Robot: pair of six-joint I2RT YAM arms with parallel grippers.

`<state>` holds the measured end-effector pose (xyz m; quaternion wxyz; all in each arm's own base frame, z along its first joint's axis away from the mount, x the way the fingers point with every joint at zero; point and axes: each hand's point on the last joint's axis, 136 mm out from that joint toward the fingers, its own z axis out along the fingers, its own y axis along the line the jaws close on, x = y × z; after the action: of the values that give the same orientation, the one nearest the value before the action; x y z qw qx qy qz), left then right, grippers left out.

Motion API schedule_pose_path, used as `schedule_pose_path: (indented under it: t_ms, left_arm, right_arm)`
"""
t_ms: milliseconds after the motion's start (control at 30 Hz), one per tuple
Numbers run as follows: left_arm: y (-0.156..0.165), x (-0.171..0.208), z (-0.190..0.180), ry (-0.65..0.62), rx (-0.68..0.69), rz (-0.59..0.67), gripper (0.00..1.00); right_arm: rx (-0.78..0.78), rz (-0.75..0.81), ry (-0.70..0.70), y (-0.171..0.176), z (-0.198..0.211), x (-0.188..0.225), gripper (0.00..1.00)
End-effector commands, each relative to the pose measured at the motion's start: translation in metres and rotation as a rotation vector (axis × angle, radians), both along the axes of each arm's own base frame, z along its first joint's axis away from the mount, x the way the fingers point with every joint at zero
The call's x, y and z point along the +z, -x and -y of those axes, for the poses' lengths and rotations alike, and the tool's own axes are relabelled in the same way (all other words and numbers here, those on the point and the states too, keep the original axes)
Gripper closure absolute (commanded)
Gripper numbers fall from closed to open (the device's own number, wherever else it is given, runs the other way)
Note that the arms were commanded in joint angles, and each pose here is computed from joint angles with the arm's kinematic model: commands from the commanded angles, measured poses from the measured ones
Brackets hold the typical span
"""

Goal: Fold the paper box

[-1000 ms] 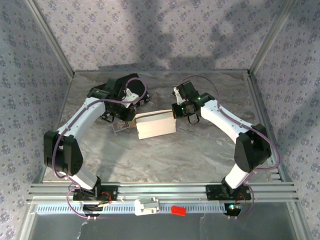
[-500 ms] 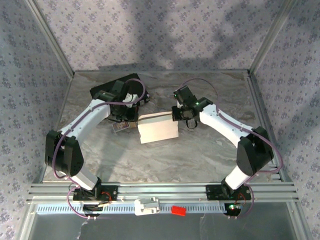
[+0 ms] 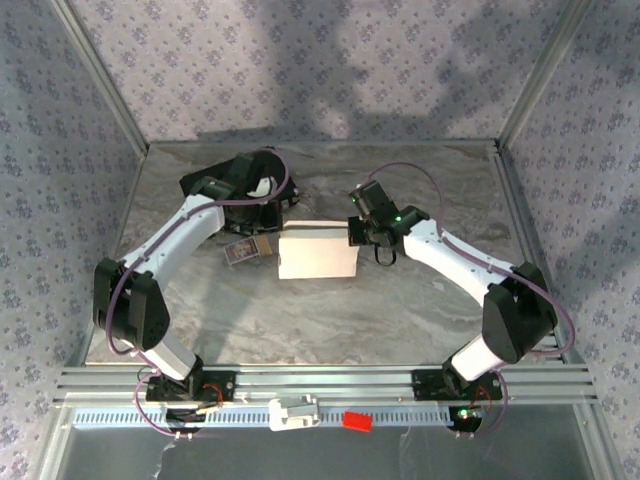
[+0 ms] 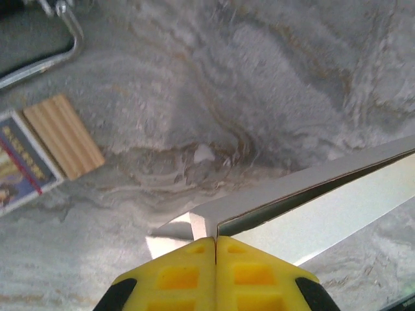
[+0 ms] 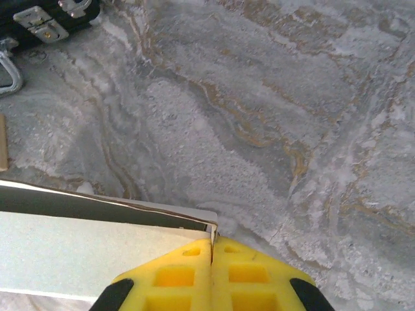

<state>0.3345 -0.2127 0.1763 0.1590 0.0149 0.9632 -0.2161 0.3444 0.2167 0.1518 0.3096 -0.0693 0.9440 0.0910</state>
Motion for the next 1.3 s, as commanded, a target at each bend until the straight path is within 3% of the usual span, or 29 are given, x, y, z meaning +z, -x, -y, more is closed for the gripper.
schedule_pose_path:
  t_ms: [0,233,467,800,1100,1133,1200,1267]
  left_arm:
    - [-0.025,0.028,0.026,0.093,-0.043,0.115,1.0]
    - [-0.05,0.022,0.032,0.127,-0.072,0.195,1.0]
    - [-0.032,0.022,0.026,0.148,-0.078,0.226,1.0]
    - [-0.007,0.011,0.021,0.151,-0.082,0.127,1.0]
    - [0.007,0.011,0.019,0.181,-0.09,0.123,1.0]
    - [0.007,0.014,0.019,0.181,-0.092,0.125,0.97]
    - [0.005,0.022,0.015,0.16,-0.091,0.149,0.79]
    - [0.004,0.037,0.01,0.14,-0.095,0.192,0.69]
  right_arm:
    - [0.012,0.116,-0.056,-0.013,-0.012,0.019,1.0]
    - [-0.001,0.268,-0.08,-0.032,-0.011,0.032,1.0]
    - [-0.007,0.271,-0.077,-0.012,-0.012,0.036,1.0]
    - [0.007,0.236,-0.029,0.01,-0.012,0.015,1.0]
    - [0.018,0.204,-0.019,0.021,-0.015,0.008,1.0]
    - [0.016,0.202,-0.018,0.022,-0.014,0.007,1.0]
    - [0.011,0.204,-0.016,0.023,-0.011,0.007,1.0]
    - [0.014,0.21,-0.016,0.023,-0.009,0.01,1.0]
